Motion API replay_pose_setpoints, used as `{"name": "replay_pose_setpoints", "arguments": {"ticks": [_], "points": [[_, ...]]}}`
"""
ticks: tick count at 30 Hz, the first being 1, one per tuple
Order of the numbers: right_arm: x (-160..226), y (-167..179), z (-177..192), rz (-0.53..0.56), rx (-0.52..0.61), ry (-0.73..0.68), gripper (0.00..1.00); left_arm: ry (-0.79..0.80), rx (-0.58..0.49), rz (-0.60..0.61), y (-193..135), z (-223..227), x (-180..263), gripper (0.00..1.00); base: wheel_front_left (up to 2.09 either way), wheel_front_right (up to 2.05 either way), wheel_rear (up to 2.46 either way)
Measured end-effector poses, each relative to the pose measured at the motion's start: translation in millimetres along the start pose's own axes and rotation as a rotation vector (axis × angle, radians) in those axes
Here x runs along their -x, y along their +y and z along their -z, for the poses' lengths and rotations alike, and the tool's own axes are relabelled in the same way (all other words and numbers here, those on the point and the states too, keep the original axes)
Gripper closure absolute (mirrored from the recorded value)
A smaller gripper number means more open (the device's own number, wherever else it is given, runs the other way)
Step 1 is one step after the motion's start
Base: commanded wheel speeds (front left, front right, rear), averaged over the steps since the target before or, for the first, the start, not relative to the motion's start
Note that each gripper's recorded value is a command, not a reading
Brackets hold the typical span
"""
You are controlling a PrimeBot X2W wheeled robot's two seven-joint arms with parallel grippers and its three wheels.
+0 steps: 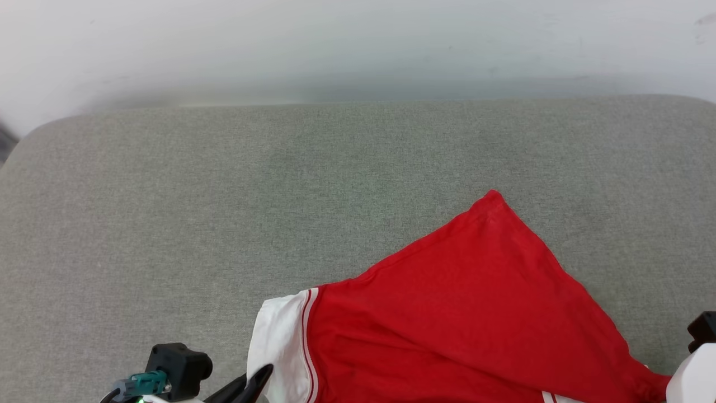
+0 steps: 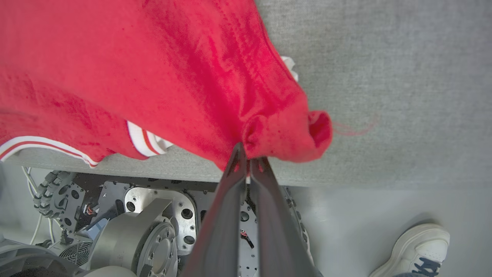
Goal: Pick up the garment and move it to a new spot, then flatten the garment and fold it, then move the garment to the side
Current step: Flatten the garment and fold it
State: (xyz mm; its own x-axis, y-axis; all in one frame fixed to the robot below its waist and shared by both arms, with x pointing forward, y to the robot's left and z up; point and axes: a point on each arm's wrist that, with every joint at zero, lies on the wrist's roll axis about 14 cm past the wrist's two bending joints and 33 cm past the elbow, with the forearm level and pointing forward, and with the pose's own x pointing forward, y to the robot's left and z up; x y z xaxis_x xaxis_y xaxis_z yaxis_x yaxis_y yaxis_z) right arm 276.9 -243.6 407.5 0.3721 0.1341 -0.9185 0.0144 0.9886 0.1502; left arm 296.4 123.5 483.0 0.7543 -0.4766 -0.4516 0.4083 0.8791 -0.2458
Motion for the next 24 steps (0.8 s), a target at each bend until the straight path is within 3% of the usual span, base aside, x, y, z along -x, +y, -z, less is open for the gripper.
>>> {"name": "replay_pose_setpoints", "arguments": {"ticks": [1, 6, 17, 24], "points": [[-0.1, 0.6, -2.4, 0.002, 0.016, -0.011, 0.00, 0.000, 0.001, -0.001, 0.0, -0.3, -0.2, 1.00, 0.00, 0.00, 0.00], [-3.9, 7.3, -10.4, -0.016, 0.074, -0.013, 0.00, 0.004, -0.004, -0.004, 0.9, -0.3, -1.8, 1.00, 0.00, 0.00, 0.00], [8.7, 48.9, -113.2, -0.092, 0.231, -0.191, 0.00, -0.004, -0.011, -0.021, 6.9, -5.4, -4.4, 1.00, 0.00, 0.00, 0.00], [-15.6, 89.3, -166.2, -0.134, 0.320, -0.191, 0.00, -0.004, -0.020, -0.034, 14.3, -10.4, -9.9, 1.00, 0.00, 0.00, 0.00]]}}
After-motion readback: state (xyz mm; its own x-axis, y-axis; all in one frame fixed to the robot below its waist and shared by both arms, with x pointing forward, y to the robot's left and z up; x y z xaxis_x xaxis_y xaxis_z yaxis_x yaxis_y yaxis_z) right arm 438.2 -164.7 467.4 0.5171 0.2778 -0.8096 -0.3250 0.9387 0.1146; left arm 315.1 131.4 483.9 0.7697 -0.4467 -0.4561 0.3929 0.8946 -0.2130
